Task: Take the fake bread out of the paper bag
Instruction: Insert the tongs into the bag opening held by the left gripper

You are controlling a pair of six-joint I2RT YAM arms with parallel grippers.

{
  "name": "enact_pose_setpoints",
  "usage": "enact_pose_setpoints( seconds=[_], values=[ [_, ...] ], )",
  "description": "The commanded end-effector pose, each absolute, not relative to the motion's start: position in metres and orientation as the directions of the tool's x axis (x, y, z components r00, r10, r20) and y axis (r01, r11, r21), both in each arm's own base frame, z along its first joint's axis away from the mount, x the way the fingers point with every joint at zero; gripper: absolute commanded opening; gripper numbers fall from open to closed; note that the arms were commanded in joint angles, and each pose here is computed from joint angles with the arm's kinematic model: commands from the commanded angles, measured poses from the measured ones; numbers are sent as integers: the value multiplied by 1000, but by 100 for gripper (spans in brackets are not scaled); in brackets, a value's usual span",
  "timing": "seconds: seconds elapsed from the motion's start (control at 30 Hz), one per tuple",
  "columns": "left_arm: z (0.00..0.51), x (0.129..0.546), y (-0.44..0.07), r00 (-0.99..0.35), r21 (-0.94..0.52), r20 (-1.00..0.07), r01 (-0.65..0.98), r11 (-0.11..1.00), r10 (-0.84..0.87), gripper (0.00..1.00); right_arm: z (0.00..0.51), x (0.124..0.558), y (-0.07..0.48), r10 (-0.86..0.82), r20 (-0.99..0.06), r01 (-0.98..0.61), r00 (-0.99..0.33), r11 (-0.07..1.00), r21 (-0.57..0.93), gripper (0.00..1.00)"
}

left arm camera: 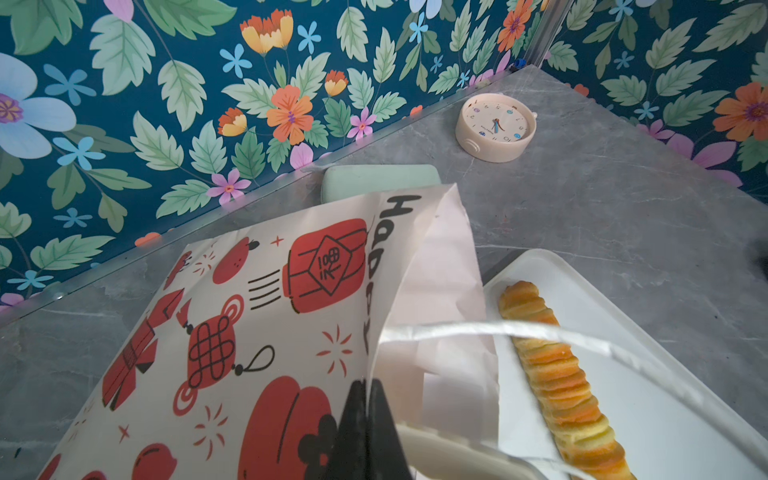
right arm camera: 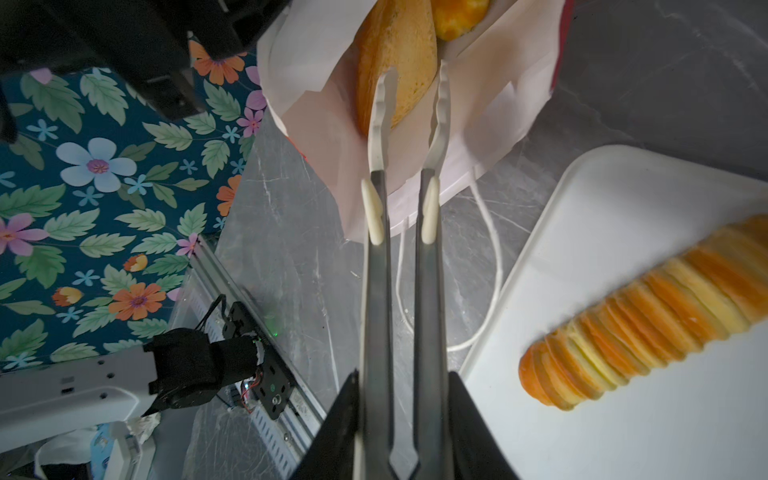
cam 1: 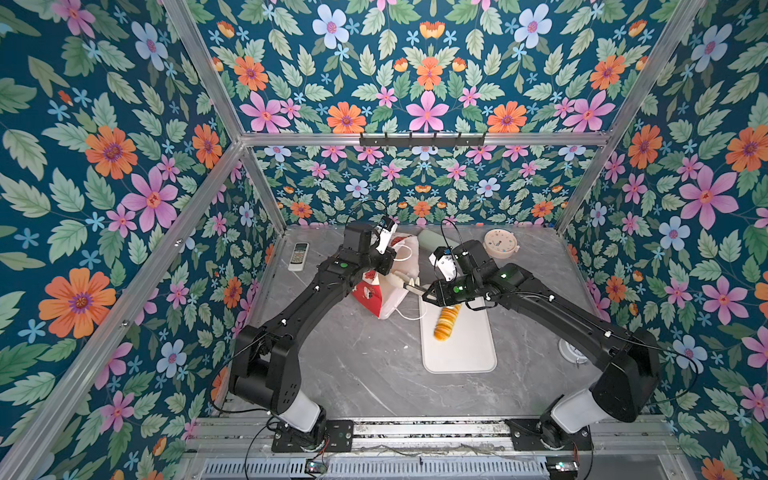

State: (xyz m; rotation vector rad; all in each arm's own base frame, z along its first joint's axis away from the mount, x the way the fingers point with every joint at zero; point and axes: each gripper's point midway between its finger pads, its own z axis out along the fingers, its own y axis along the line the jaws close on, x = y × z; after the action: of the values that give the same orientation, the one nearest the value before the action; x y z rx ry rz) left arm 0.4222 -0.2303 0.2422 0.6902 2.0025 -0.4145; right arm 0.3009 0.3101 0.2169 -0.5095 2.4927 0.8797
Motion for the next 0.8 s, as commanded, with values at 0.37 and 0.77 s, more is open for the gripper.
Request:
enact_pose_setpoints(
  seconds=[0.37, 0.77],
  values=[
    [242, 425, -241, -386, -32, -873, 654, 756, 298, 0, 197, 363, 323, -299, -625, -522, -721, 827, 206, 36],
    [245, 423, -247, -387, -73, -884, 666, 742, 261, 0, 188, 388, 330, -308, -683, -512, -662, 851, 114, 38]
  ],
)
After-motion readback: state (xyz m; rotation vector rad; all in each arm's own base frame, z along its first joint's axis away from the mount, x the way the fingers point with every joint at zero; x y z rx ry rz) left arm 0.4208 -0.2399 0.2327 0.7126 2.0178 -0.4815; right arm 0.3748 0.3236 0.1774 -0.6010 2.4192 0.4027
